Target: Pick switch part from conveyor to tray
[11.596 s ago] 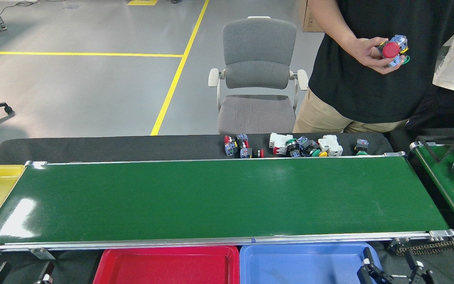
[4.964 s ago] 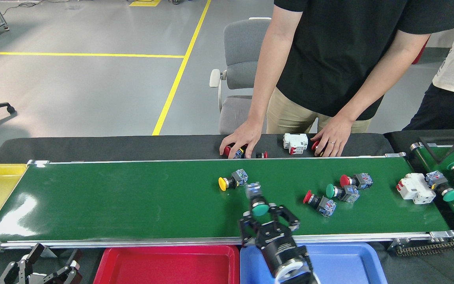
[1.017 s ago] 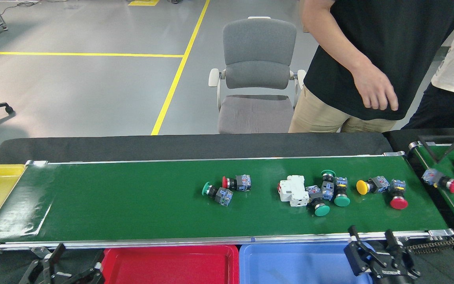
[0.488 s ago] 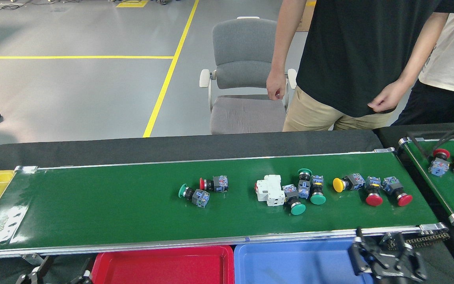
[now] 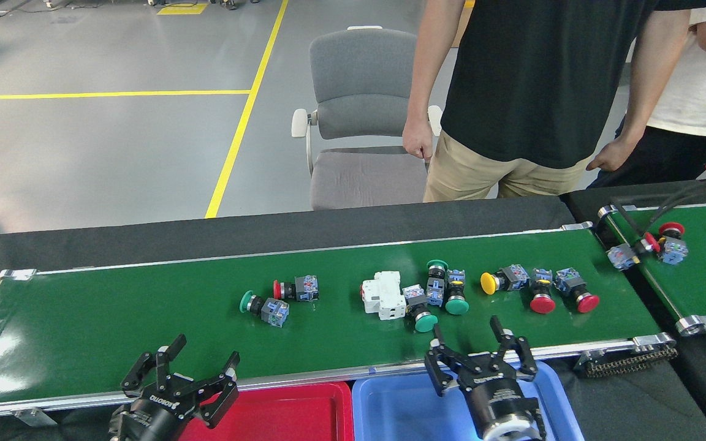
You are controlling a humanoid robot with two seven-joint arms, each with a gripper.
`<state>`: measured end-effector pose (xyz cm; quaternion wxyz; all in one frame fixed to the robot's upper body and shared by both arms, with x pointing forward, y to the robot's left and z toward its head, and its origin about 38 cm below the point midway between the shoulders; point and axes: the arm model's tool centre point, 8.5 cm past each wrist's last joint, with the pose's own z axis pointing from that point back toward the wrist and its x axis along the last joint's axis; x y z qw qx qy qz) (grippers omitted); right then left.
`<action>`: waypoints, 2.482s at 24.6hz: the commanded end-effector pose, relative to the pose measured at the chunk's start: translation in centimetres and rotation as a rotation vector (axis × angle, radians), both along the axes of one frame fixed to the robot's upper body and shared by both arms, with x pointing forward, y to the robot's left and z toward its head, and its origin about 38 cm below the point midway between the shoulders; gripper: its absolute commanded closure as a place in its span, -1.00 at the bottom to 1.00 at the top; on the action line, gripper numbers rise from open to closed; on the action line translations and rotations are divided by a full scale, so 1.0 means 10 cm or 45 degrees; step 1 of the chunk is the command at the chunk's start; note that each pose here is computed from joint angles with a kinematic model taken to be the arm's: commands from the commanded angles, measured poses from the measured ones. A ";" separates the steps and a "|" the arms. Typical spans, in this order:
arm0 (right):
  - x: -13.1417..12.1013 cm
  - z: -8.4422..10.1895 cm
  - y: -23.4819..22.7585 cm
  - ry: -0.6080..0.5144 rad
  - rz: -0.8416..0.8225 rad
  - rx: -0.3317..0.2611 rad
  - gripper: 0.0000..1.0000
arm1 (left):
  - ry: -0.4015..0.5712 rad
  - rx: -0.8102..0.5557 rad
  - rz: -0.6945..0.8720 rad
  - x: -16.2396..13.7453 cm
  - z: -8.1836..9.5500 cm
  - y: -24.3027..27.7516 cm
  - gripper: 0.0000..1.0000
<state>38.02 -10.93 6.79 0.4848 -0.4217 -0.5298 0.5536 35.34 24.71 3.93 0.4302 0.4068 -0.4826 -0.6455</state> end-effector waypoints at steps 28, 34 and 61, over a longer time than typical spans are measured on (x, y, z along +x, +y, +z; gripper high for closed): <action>0.54 -0.18 0.80 0.218 0.229 -0.061 0.96 | 0.024 -0.017 0.040 0.86 0.07 -0.05 -0.22; 0.52 0.01 0.81 0.132 0.251 -0.029 0.97 | 0.017 -0.016 -0.088 0.41 0.01 -0.09 0.24; -0.45 0.13 -0.13 -0.160 0.066 0.191 -0.99 | -0.057 -0.067 0.491 -1.19 0.22 1.47 -1.00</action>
